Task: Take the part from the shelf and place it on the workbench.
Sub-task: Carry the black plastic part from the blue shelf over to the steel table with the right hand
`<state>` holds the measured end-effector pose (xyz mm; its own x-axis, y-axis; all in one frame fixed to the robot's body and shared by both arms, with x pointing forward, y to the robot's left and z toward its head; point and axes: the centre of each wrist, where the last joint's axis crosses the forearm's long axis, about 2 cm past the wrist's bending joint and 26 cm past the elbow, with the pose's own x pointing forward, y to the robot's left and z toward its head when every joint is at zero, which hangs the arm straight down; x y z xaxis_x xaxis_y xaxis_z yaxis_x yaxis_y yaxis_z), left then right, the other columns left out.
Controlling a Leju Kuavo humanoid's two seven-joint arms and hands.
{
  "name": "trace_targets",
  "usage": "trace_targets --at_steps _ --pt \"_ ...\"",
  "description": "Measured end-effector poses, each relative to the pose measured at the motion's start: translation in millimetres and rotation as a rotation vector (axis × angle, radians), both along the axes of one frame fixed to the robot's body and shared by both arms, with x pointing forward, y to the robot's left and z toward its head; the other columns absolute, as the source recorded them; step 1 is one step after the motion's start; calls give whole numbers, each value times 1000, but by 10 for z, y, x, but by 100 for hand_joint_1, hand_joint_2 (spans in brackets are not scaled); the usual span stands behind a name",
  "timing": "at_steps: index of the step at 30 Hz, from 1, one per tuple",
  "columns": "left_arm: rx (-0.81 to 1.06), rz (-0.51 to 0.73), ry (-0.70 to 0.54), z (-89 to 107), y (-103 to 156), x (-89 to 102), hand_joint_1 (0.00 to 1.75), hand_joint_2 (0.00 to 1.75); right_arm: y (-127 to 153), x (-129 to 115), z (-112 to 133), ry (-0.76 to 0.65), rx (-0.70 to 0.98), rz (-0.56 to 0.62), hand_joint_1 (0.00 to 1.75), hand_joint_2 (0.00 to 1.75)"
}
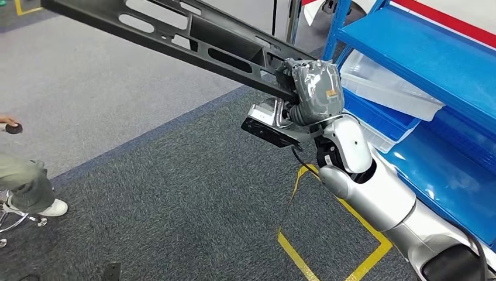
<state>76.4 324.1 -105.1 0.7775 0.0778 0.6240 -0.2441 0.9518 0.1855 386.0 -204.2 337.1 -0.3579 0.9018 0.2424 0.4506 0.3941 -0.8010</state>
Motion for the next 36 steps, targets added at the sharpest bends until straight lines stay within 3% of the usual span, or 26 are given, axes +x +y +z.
trace_targets --at_steps 23,36 --pt "56 -26 -133 5 62 6 0 175 36 -8 -7 14 -16 -30 175 175" --pt "52 -3 -123 -1 9 -13 0 175 62 -29 55 -1 -6 -15 175 175"
